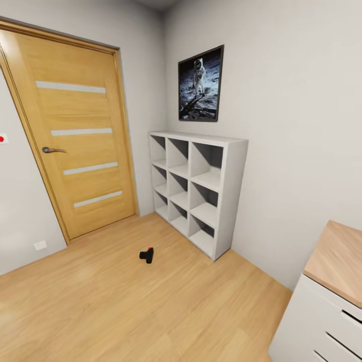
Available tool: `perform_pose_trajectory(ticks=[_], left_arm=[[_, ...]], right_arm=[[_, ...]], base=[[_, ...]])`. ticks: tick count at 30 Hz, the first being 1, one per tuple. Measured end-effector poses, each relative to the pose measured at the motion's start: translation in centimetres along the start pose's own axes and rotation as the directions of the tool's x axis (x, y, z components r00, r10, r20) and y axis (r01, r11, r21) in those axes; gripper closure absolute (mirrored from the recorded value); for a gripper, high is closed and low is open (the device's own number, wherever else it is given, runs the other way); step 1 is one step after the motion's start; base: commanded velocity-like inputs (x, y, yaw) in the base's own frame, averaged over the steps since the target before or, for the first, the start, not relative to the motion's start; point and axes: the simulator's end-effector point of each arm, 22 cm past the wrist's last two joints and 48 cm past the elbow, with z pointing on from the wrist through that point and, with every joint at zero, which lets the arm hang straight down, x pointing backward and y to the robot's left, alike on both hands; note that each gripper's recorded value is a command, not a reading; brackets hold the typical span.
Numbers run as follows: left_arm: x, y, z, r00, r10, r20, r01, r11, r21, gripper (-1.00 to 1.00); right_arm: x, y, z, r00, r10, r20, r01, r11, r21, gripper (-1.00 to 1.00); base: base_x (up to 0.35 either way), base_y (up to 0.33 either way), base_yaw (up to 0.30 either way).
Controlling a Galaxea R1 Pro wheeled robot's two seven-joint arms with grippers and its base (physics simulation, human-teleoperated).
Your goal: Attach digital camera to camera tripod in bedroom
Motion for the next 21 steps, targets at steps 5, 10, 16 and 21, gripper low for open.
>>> perform_pose_trajectory(ticks=[5,10,16,21], left_arm=[[0.0,-0.04,0.0,1.0,-0.001,0.0,0.001,1.0,0.001,-1.0],[0.0,-0.05,0.0,1.0,-0.001,0.0,0.001,1.0,0.001,-1.0],[-0.02,-0.06,0.0,1.0,-0.002,0.001,0.002,1.0,0.001,-1.0],[-0.24,-0.08,0.01,1.0,-0.002,0.01,0.002,1.0,0.001,-1.0]], right_arm=[[0.0,0.02,0.0,1.0,0.0,0.0,0.0,1.0,-0.001,-1.0],[0.0,0.03,0.0,1.0,0.0,0.0,0.0,1.0,-0.001,-1.0],[0.0,0.02,0.0,1.0,0.0,0.0,0.0,1.0,-0.001,-1.0],[0.0,0.02,0.01,1.0,0.0,0.0,0.0,1.0,-0.001,-1.0]], base=[[0.317,0.0,0.0],[0.316,-0.027,0.0],[0.297,-0.127,0.0],[0.151,-0.078,0.0]])
